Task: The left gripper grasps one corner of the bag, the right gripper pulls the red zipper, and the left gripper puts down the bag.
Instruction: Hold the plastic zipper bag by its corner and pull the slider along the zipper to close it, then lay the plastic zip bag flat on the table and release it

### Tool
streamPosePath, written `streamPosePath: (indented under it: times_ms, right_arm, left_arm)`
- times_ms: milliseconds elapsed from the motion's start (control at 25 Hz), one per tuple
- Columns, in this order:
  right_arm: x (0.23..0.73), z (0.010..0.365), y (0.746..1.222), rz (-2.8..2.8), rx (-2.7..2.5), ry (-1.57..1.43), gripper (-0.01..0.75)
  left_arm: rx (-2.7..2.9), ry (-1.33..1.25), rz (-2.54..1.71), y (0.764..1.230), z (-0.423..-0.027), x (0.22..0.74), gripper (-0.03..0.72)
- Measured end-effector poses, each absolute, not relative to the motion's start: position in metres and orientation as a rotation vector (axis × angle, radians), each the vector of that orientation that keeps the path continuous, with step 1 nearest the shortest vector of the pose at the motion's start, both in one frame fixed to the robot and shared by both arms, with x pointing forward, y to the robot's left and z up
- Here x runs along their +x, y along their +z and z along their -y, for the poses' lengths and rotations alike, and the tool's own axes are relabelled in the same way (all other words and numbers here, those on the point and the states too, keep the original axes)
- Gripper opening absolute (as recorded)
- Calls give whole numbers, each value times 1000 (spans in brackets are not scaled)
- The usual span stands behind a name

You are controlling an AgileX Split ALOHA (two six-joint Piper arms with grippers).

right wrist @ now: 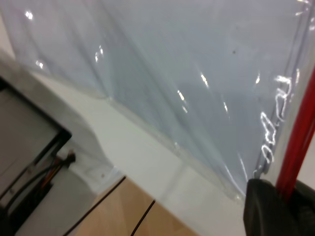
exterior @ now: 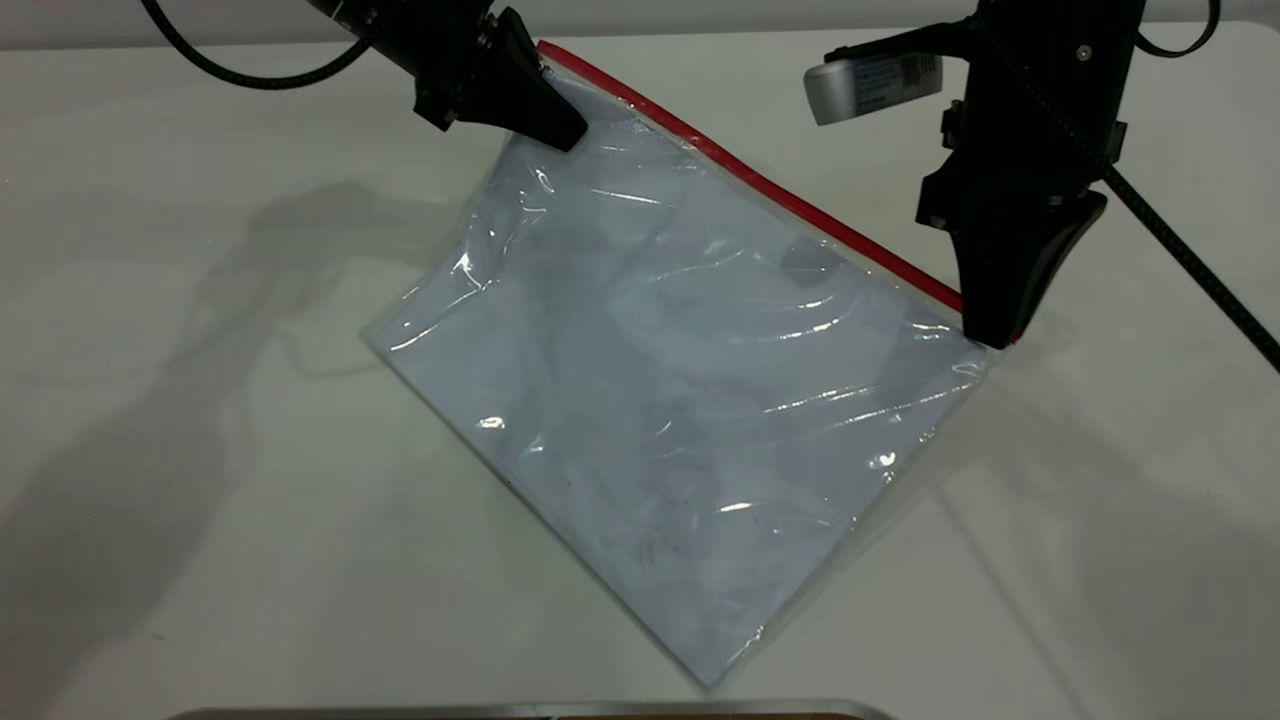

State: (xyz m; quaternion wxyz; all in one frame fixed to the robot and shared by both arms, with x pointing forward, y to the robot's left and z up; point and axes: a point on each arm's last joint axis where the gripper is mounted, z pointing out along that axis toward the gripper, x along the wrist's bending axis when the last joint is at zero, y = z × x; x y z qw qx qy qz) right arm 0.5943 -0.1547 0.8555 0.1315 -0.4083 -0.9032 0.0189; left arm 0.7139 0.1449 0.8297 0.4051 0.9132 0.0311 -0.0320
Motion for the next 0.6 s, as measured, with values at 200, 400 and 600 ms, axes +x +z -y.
streamPosePath:
  times_ms: [200,400,600]
  right_arm:
    - [601,153,854,2656,-1239,-28,238]
    - [609,151,853,2715,-1279,-111,507]
    - [622,150,858,2792,-1296,-182,608]
  left_arm:
    - [2334,-69,-203,827,-150,719,159]
    - [2327,-80,-361,827,-154,723,414]
    - [2394,7,-456,842,-160,729,616]
